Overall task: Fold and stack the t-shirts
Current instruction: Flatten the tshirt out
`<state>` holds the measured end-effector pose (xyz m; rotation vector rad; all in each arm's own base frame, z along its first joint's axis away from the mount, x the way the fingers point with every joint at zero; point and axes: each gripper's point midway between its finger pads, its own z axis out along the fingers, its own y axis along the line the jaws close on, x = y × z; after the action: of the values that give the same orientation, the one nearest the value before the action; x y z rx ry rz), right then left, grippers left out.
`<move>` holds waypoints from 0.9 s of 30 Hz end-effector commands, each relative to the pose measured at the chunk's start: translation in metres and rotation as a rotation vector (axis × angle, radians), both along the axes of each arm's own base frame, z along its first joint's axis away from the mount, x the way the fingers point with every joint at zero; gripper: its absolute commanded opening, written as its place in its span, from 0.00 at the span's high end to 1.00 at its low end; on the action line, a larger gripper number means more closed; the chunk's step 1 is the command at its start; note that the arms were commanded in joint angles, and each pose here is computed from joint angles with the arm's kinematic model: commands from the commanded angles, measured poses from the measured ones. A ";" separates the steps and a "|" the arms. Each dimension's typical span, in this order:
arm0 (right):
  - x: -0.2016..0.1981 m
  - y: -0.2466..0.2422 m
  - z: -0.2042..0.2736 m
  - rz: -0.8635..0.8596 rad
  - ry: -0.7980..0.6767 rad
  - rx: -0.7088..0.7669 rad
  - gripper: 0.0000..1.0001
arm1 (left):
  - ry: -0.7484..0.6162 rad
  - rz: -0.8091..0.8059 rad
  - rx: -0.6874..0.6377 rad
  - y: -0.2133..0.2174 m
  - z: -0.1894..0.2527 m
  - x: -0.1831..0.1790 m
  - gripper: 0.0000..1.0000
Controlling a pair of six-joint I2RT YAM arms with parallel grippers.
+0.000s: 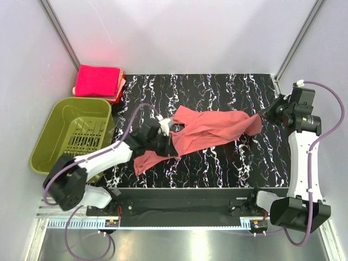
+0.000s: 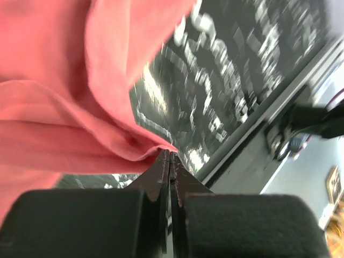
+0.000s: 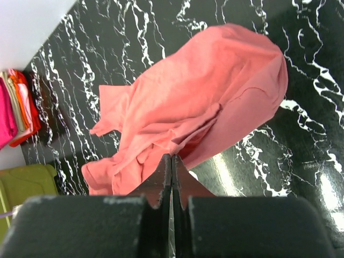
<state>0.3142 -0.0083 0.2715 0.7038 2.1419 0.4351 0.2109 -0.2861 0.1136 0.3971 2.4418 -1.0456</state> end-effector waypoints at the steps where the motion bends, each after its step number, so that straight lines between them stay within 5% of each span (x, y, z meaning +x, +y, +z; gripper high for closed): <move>1: 0.003 0.002 0.009 0.024 -0.055 -0.011 1.00 | -0.112 -0.069 -0.152 -0.048 0.029 0.010 1.00; 9: 0.001 0.003 0.004 0.035 -0.050 -0.012 1.00 | -0.126 -0.181 -0.058 -0.057 -0.001 -0.013 0.98; 12: 0.003 0.005 0.006 0.040 -0.056 -0.002 1.00 | -0.163 -0.202 0.035 -0.046 -0.006 -0.012 0.76; 16: 0.003 0.008 0.010 0.052 -0.070 0.010 1.00 | -0.258 -0.217 0.152 -0.035 0.003 -0.004 0.62; 27: 0.002 0.014 0.017 0.086 -0.095 0.018 1.00 | -0.297 -0.223 0.427 -0.004 -0.022 0.002 0.58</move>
<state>0.3158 0.0007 0.2691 0.6601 2.1432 0.4957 0.1997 -0.3055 0.0906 0.8973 2.3795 -0.6473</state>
